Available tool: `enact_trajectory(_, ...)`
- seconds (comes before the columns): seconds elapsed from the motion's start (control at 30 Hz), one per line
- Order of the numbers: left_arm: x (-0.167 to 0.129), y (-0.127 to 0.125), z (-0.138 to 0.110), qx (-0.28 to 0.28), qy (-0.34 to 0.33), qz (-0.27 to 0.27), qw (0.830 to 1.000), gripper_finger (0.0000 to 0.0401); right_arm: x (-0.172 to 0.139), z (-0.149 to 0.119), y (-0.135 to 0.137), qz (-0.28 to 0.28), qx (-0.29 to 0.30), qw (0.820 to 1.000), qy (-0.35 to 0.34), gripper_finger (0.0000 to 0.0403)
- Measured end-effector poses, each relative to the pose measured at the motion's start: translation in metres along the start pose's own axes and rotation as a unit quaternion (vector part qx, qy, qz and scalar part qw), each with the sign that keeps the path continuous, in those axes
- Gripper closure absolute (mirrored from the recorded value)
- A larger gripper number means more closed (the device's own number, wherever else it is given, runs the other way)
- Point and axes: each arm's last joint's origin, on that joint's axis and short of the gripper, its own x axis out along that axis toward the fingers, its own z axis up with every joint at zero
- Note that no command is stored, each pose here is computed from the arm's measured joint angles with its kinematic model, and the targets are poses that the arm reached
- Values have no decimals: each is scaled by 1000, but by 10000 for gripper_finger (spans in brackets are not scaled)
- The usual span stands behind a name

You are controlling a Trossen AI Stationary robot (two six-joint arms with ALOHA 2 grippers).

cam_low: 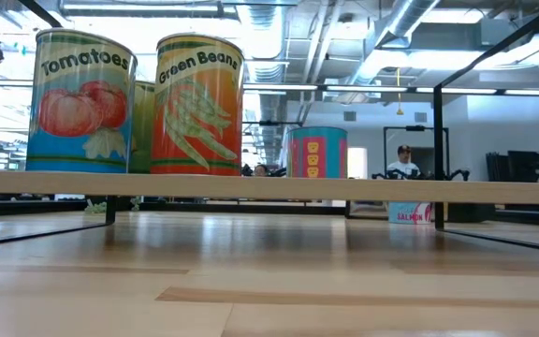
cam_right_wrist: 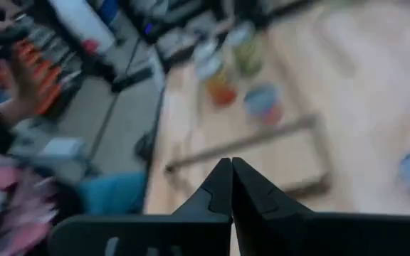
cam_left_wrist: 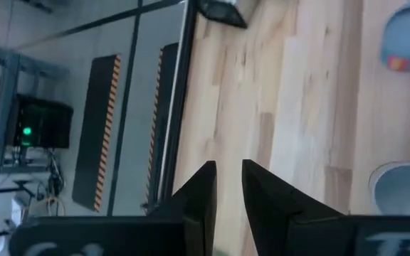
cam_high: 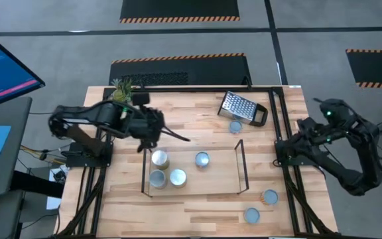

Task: Pick and place cans onto a shelf
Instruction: Put the yellow can on the shelf

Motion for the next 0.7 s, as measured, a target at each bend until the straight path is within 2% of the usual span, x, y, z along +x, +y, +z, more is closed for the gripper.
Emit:
enact_trajectory(0.07, 0, 2, -11, -13, 2, 11, 1000, 344, -3, 15, 2, -30, -33, 998, -35, 384)
enact_trajectory(0.13, 1, 3, -20, -29, 7, 23, 999, 344, -7, 32, -2, -127, -33, 989, -74, 386)
enact_trajectory(0.23, 5, 2, -31, -49, 16, 26, 998, 344, -14, 56, -14, -307, -25, 941, -141, 388)
enact_trajectory(0.3, 9, -1, -37, -47, 25, 29, 998, 344, -15, 73, -23, -370, -52, 916, -147, 388)
enact_trajectory(0.37, 14, -4, -39, -39, 34, 30, 998, 344, -11, 92, -38, -400, -71, 904, -135, 384)
enact_trajectory(0.47, 20, -9, -42, -25, 48, 33, 998, 344, 3, 120, -69, -404, -97, 902, -116, 378)
enact_trajectory(0.53, 24, -12, -44, -17, 56, 34, 998, 344, 17, 137, -92, -374, -99, 916, -107, 377)
enact_trajectory(0.6, 26, -13, -45, -14, 59, 35, 998, 344, 33, 151, -115, -312, -95, 940, -105, 378)
enact_trajectory(0.7, 26, -13, -45, -11, 60, 42, 997, 344, 52, 162, -131, -139, -80, 982, -98, 384)
